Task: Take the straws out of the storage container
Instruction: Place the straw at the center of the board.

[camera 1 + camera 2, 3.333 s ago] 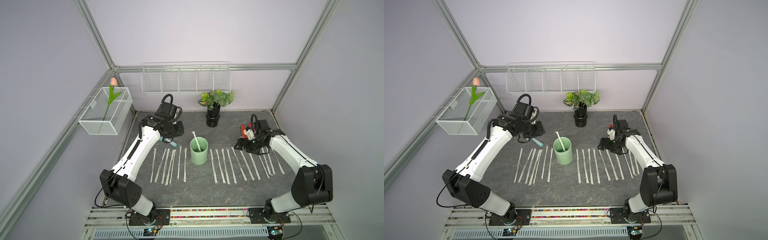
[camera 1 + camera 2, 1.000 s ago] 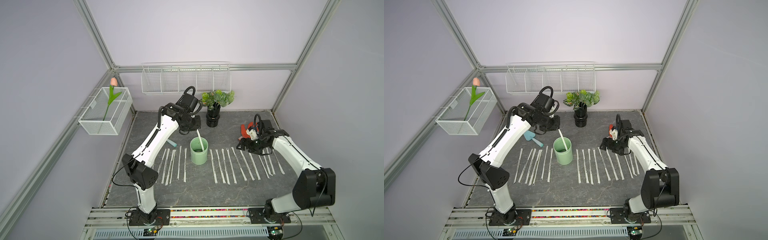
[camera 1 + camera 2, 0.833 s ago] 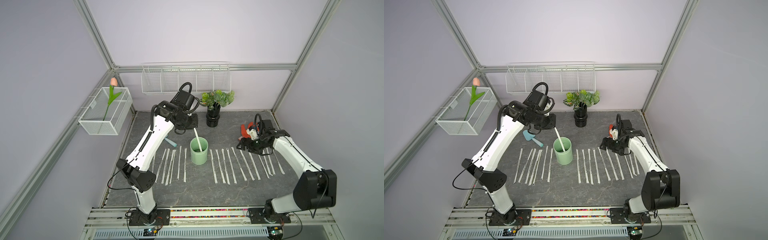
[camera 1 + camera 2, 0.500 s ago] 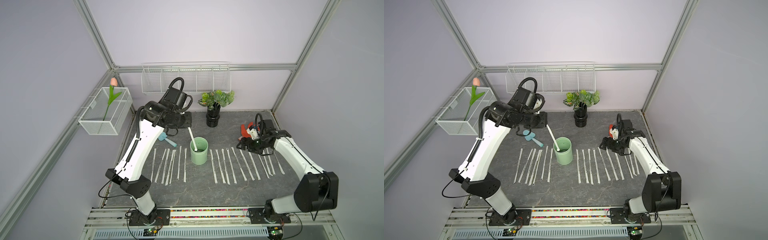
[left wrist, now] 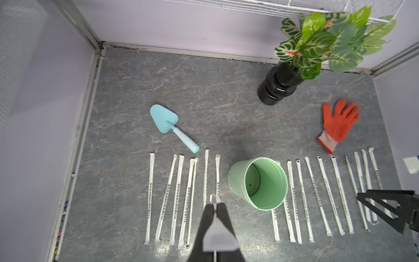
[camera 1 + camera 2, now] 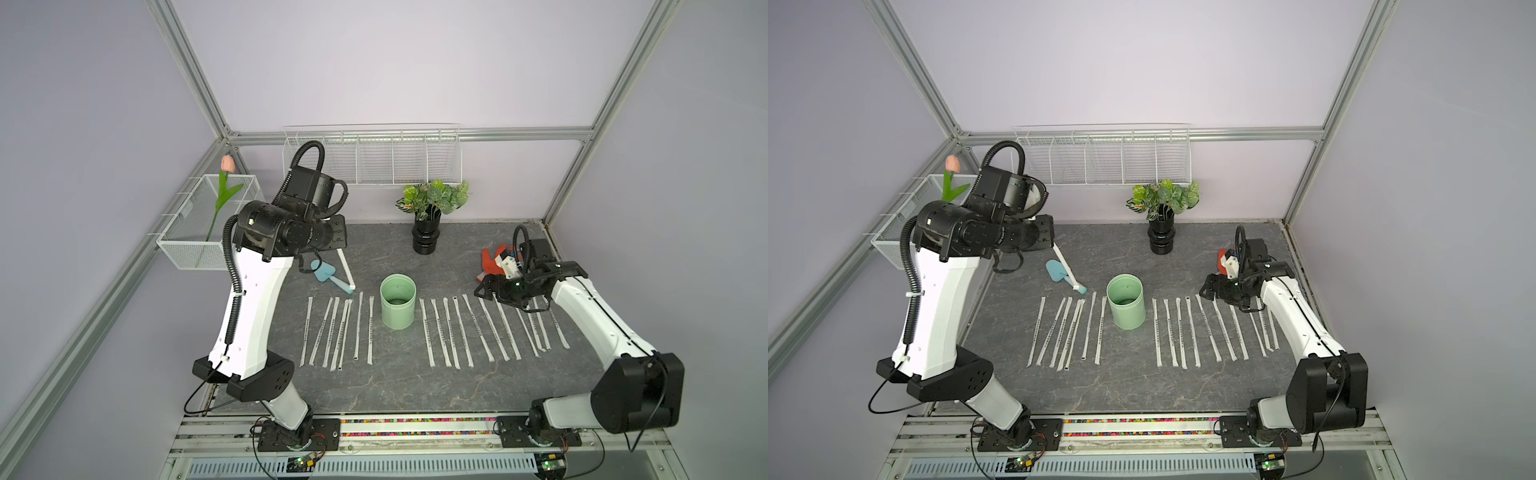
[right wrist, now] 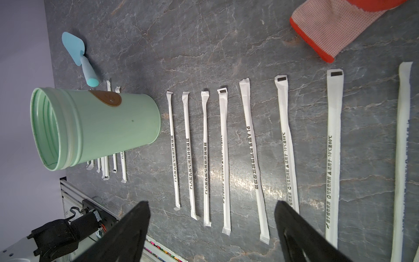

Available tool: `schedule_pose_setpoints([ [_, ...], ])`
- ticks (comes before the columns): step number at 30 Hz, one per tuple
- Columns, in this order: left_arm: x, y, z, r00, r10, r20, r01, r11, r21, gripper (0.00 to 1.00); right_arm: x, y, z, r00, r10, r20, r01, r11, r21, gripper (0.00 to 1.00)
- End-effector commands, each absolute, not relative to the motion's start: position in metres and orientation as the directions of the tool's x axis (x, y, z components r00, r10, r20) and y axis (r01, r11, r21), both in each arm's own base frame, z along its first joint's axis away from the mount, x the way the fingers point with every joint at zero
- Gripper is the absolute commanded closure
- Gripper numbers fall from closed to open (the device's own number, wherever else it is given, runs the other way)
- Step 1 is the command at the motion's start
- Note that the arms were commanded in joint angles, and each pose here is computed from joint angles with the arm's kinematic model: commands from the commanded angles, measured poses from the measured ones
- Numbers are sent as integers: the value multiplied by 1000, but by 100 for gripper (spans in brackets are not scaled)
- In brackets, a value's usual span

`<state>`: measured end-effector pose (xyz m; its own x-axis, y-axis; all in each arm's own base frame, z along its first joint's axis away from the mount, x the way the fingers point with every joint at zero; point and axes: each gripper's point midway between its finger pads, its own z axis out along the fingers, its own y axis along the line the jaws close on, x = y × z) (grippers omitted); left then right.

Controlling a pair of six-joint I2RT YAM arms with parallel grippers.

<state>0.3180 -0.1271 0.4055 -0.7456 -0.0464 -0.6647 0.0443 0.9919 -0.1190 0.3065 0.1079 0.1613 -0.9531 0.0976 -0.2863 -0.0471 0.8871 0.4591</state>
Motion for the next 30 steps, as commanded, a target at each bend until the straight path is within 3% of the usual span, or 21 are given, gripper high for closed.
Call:
schedule_pose_setpoints([
  [1, 313, -108, 409, -739, -28, -673, 14, 998, -57, 96, 304, 107, 170, -951, 91, -295, -59, 886, 461, 11],
  [7, 326, -88, 384, -799, -6, -601, -53, 997, 61, 96, 304, 106, 164, -954, 94, -286, -51, 886, 460, 11],
  [21, 376, -51, 255, -967, -15, -255, -111, 925, 365, 96, 303, 102, 146, -964, 87, -252, -32, 900, 434, 11],
  [30, 379, -4, 183, -994, -110, -30, -111, 875, 471, 96, 305, 103, 131, -971, 84, -223, -22, 900, 435, 11],
])
